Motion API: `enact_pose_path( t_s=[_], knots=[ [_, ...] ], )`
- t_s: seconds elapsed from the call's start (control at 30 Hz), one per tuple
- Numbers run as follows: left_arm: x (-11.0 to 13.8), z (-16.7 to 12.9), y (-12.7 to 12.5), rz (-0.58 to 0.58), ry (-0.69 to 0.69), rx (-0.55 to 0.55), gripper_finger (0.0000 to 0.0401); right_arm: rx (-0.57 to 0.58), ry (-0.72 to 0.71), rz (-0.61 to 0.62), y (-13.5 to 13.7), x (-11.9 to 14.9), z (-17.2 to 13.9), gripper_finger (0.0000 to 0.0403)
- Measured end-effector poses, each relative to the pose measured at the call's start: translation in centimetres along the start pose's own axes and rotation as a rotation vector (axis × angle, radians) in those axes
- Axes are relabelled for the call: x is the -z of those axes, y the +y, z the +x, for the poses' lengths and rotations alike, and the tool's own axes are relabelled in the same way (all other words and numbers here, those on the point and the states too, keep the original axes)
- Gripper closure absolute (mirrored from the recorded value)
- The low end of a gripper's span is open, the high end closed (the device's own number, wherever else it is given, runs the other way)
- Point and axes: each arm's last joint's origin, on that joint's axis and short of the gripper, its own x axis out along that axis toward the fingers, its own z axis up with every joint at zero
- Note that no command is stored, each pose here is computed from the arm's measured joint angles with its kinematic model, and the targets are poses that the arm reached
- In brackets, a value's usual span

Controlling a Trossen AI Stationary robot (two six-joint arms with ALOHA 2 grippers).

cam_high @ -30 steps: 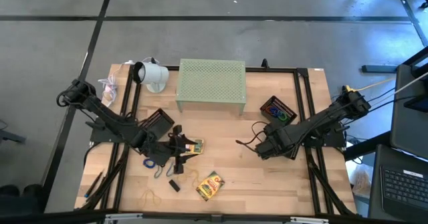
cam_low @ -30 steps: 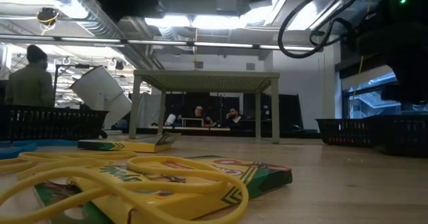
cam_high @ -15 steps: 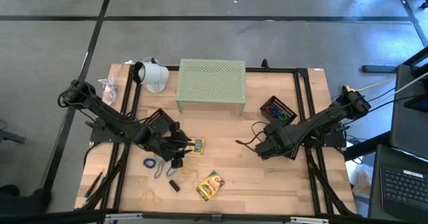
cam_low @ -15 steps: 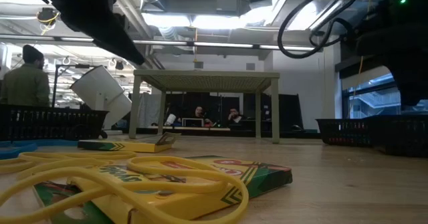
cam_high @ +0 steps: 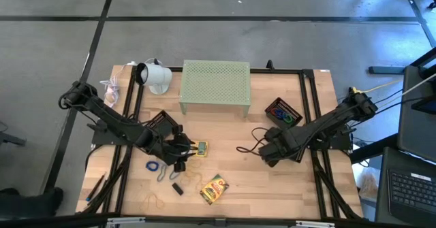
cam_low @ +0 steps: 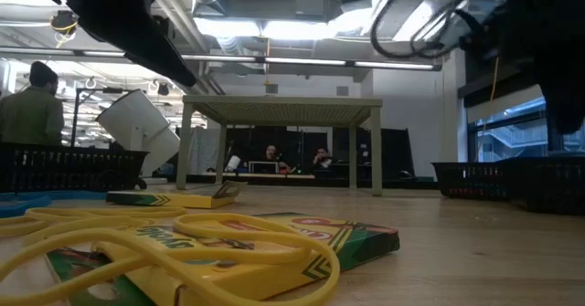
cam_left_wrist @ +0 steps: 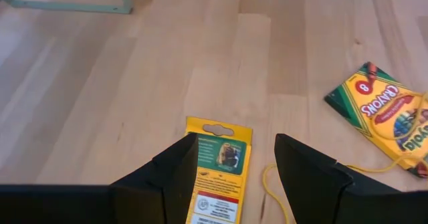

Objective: Pick & Place Office Desk Supplies
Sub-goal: Put the yellow crayon box into the bottom left black bin

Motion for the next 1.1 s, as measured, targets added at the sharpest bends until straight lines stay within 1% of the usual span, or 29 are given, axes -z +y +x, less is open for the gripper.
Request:
enact_pose_path(
  t_s=[0.07,0.17,0.3,0.37,0.43,0.5,0.63,0.87,1.1],
  knots=[
    [0.0,0.0,-0.1,-0.001,0.005,0.011,0.0207,-0.049,-0.037,-0.027,0.6,-0.3,-0.7,0.0216],
    [0.1,-0.1,-0.2,0.026,0.004,0.014,0.0207,-0.154,-0.169,-0.109,1.9,-1.0,-1.9,0.0226],
    [0.2,-0.2,-0.4,0.04,0.003,0.02,0.0207,-0.311,-0.357,-0.292,3.9,-1.9,-3.0,0.0236],
    [0.4,-0.1,-0.7,0.049,0.006,0.02,0.0207,-0.37,-0.418,-0.383,4.6,-2.1,-3.4,0.0238],
    [0.7,0.2,-1.0,0.066,0.011,0.003,0.0207,-0.406,-0.46,-0.432,5.0,-2.2,-3.7,0.0238],
    [1.0,0.9,-1.5,0.079,0.011,-0.018,0.0207,-0.419,-0.487,-0.445,5.2,-2.3,-3.9,0.0238],
    [2.1,2.7,-2.5,0.108,0.027,-0.051,0.0207,-0.419,-0.498,-0.442,5.3,-2.4,-3.9,0.0238],
    [3.2,5.6,-3.9,0.126,0.01,-0.056,0.0207,-0.424,-0.494,-0.427,5.3,-2.4,-3.9,0.0238],
    [4.6,7.6,-4.1,0.154,-0.017,-0.195,0.0207,-0.417,-0.505,-0.414,5.2,-2.4,-3.9,0.0238]
  ],
)
